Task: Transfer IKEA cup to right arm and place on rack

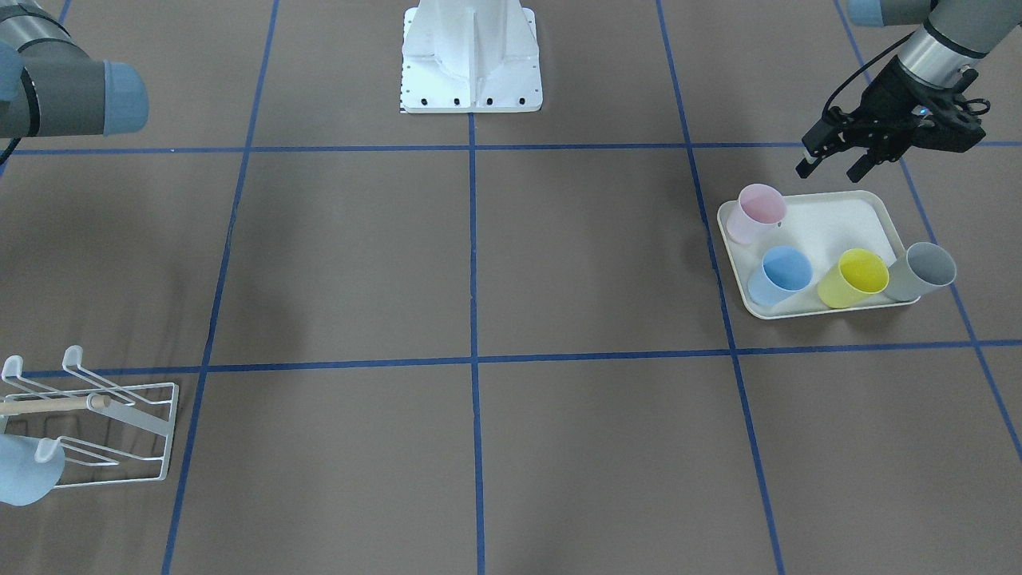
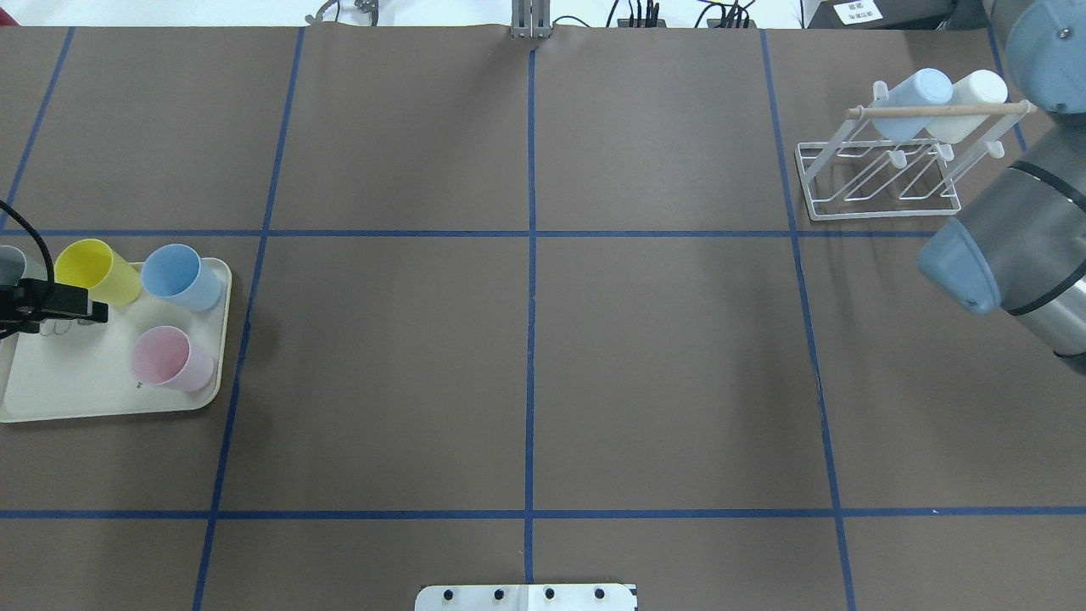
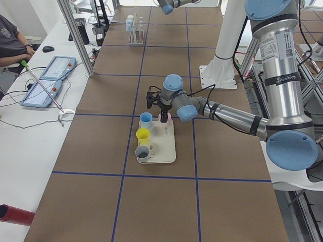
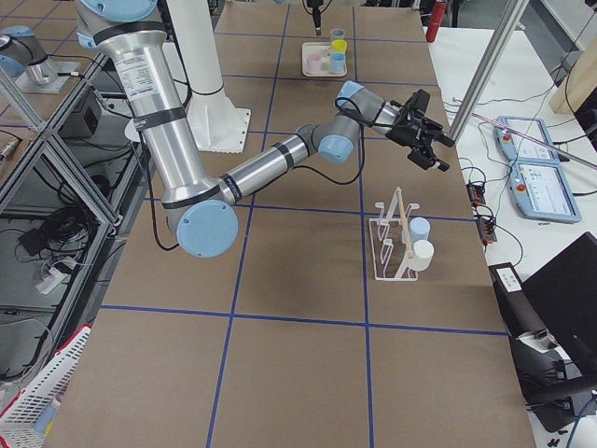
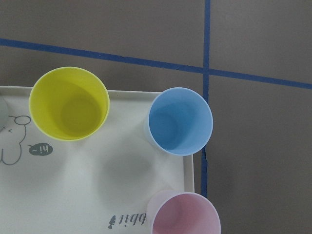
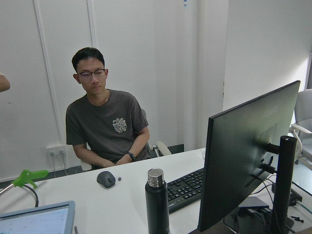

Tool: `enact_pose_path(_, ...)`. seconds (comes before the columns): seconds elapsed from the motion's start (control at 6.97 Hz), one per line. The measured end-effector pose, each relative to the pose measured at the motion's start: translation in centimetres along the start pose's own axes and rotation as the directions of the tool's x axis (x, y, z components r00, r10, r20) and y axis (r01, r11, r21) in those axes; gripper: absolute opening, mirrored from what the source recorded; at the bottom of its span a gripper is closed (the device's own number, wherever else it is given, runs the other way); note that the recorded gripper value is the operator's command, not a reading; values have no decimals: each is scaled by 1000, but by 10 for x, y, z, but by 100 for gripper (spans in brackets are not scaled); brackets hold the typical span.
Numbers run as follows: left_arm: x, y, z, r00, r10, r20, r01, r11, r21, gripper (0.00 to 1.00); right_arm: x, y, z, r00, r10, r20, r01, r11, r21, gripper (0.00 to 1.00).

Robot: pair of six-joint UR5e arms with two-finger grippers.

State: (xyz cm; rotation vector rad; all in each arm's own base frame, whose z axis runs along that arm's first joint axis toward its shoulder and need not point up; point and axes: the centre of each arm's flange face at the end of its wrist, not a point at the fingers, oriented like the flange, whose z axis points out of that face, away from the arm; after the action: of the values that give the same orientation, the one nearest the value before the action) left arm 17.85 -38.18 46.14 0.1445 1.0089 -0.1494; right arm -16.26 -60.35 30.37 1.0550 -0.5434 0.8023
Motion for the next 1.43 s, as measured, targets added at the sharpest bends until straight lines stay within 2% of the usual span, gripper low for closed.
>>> enact_pose_path(0.29, -12, -2, 20, 999, -18, 33, 18, 1000, -19, 100, -22, -18, -37, 983, 154, 102, -150, 987, -51, 100)
enact_pose_path(0.57, -16, -2, 42, 998, -24, 52, 26, 999, -46, 100, -45, -16, -70, 944, 279, 177, -259, 957, -128, 100)
enact_pose_path(0.86, -11, 7, 55, 998, -9, 57, 14, 997, -77, 100, -70, -10, -90, 901, 376, 214, -340, 921, -187, 100)
enact_pose_path(1.15, -5, 15, 68, 997, 10, 73, -3, 996, -91, 99, -82, -9, -101, 866, 439, 240, -391, 893, -221, 100)
enact_pose_path(1.29, -2, 15, 76, 996, 13, 85, -5, 995, -98, 93, -84, -8, -104, 851, 458, 258, -405, 884, -232, 100)
enact_pose_path(1.43, 1, 13, 83, 995, 13, 95, -3, 995, -102, 83, -86, -7, -106, 843, 466, 268, -410, 880, -240, 100)
